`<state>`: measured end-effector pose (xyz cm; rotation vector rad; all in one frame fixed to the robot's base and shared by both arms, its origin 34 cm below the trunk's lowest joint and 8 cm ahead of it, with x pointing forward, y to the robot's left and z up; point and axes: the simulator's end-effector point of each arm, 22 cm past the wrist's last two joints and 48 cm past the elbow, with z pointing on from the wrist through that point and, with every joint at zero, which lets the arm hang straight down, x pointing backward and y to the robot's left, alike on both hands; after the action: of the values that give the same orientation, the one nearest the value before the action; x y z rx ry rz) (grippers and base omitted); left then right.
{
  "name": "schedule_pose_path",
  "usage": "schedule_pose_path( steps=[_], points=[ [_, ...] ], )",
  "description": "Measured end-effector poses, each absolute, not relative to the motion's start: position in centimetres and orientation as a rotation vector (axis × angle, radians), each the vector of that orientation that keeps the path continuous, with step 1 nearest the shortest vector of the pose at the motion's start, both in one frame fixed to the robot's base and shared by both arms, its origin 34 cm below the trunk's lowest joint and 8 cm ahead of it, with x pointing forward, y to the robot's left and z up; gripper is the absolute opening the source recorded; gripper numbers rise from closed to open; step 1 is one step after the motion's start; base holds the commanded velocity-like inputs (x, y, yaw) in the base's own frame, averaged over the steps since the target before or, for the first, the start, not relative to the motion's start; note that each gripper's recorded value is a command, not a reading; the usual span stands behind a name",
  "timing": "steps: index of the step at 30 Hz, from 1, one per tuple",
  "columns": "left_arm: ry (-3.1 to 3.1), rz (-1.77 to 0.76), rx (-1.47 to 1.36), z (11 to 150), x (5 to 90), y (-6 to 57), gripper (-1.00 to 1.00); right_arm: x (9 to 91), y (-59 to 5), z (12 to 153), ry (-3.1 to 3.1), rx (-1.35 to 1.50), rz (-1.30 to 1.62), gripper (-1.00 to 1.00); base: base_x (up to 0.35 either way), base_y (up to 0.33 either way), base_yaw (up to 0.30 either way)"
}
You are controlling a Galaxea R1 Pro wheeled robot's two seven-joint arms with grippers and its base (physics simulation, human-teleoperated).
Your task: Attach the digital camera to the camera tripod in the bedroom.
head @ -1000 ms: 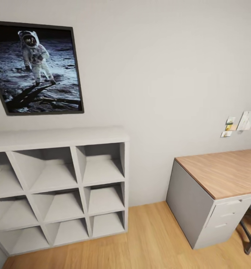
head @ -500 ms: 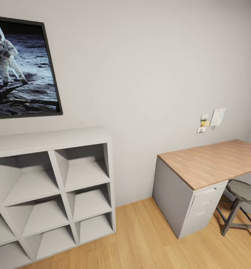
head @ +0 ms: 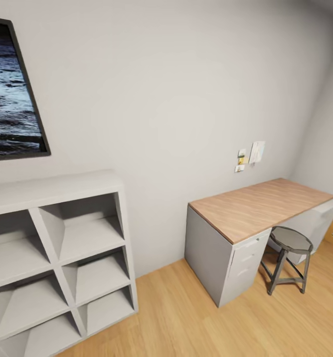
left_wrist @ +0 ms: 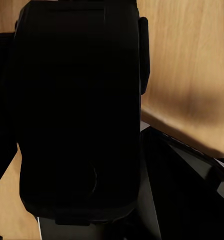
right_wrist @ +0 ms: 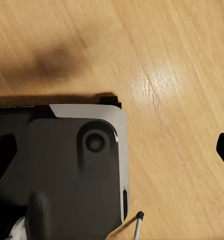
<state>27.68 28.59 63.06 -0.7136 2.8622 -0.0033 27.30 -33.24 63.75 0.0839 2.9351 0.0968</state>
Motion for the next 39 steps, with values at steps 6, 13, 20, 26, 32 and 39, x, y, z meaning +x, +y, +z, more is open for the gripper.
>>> schedule_pose_path(
  steps=[6, 13, 20, 26, 32, 39],
  points=[
    [2.862, -0.004, -0.712, 63.06, 27.70, 28.56, -1.00, 27.29, -33.24, 63.75, 2.935, 0.084, 0.097, 1.00, 0.000, 0.000, -0.295],
    [2.860, -0.032, -0.707, 63.08, 27.86, 28.17, -1.00, 27.30, -33.24, 63.75, 2.935, 0.084, 0.097, 1.00, 0.000, 0.000, -0.295],
    [2.856, -0.055, -0.705, 63.11, 28.03, 27.86, -1.00, 27.30, -33.24, 63.75, 2.935, 0.084, 0.097, 1.00, 0.000, 0.000, -0.295],
    [2.856, -0.057, -0.705, 63.11, 28.05, 27.84, -1.00, 27.30, -33.24, 63.76, 2.935, 0.085, 0.097, 1.00, 0.000, 0.000, -0.295],
    [2.855, -0.058, -0.704, 63.11, 28.06, 27.83, -1.00, 27.30, -33.28, 63.76, 2.935, 0.084, 0.096, 1.00, 0.000, 0.000, -0.295],
    [2.855, -0.058, -0.704, 63.11, 28.06, 27.82, -1.00, 27.30, -33.35, 63.77, 2.935, 0.085, 0.095, 1.00, 0.000, 0.000, -0.295]
  ],
)
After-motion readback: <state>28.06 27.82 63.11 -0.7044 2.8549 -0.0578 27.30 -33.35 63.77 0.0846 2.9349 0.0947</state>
